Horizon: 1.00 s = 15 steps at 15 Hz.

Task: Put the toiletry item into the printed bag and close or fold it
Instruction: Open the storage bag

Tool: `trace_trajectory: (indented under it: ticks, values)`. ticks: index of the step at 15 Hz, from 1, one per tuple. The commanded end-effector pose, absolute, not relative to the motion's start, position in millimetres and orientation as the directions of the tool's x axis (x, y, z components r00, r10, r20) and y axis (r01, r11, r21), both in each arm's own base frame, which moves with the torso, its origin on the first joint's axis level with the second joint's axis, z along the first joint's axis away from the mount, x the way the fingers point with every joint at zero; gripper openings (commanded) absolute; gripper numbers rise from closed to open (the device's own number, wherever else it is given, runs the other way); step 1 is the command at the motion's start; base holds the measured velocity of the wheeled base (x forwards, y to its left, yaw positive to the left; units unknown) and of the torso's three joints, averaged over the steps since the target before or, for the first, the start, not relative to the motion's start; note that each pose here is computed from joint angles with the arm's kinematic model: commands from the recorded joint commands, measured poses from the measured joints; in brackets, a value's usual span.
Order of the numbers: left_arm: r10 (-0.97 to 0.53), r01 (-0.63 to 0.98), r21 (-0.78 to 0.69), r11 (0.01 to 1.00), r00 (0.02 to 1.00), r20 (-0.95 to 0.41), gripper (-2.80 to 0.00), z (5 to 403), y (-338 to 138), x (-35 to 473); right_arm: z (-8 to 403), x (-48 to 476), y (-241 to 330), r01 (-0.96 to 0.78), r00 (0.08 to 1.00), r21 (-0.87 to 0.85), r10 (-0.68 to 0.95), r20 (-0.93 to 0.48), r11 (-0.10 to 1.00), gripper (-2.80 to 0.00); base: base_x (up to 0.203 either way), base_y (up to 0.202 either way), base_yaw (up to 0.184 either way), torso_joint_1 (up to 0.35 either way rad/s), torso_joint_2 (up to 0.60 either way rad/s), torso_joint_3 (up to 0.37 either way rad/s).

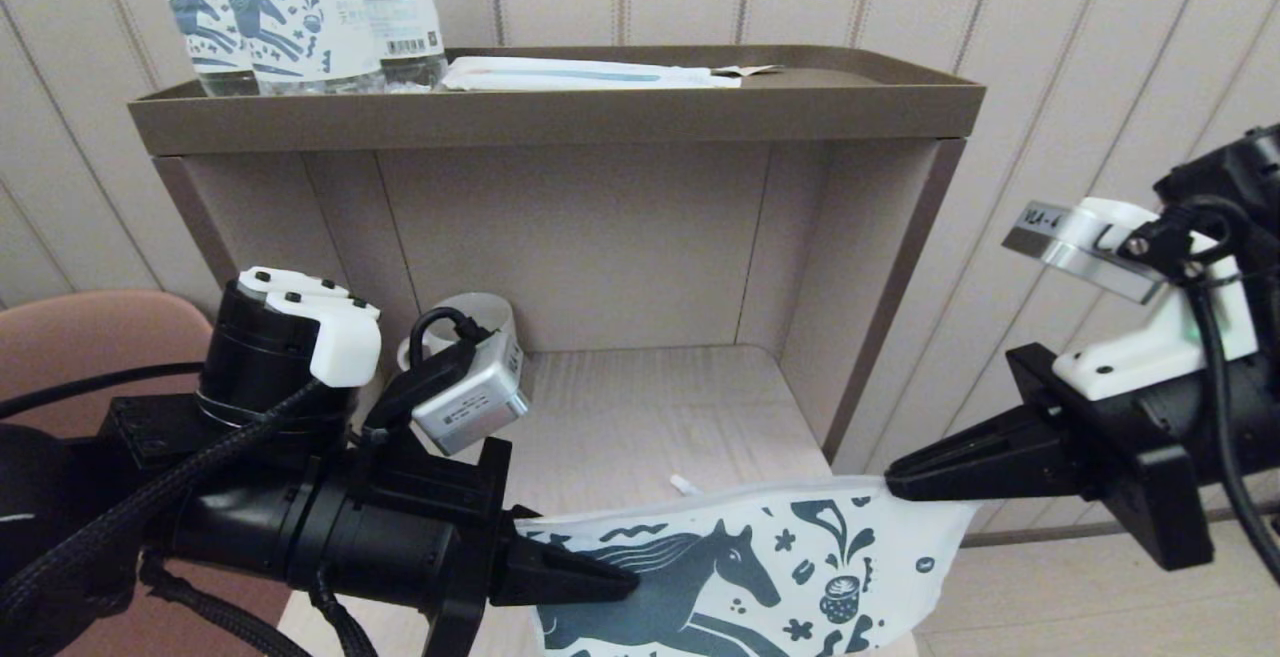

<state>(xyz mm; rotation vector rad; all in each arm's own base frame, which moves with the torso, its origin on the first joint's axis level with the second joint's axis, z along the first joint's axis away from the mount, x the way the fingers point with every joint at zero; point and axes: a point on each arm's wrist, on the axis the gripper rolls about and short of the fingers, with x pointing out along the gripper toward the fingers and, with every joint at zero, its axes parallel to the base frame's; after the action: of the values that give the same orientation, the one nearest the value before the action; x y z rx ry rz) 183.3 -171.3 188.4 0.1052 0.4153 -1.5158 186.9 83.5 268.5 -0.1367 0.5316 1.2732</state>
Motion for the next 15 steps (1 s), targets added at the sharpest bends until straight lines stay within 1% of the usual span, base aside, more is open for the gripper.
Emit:
trace_trajectory:
  ticks: [1, 4, 15]
  values:
    - [-0.945, 0.98, -0.189, 0.061, -0.004, -0.328, -2.8, 187.7, -171.5, 183.3, 269.9, 187.8, 82.9, -0.935, 0.193, 0.188, 0.874, -0.447, 0.302, -2.8, 0.0, 0.0, 0.0, 0.0, 0.0, 0.0]
    - [-0.944, 0.98, -0.191, 0.062, -0.004, -0.33, -2.8, 187.0, -172.0, 183.6, 279.4, 188.8, 82.2, -0.939, 0.209, 0.164, 0.88, -0.427, 0.303, -2.8, 0.0, 0.0, 0.0, 0.0, 0.0, 0.0]
    - [-0.945, 0.981, -0.186, 0.061, -0.003, -0.326, -2.8, 188.8, -171.0, 182.5, 272.2, 188.1, 84.6, -0.938, 0.188, 0.185, 0.877, -0.443, 0.295, -2.8, 0.0, 0.0, 0.0, 0.0, 0.0, 0.0]
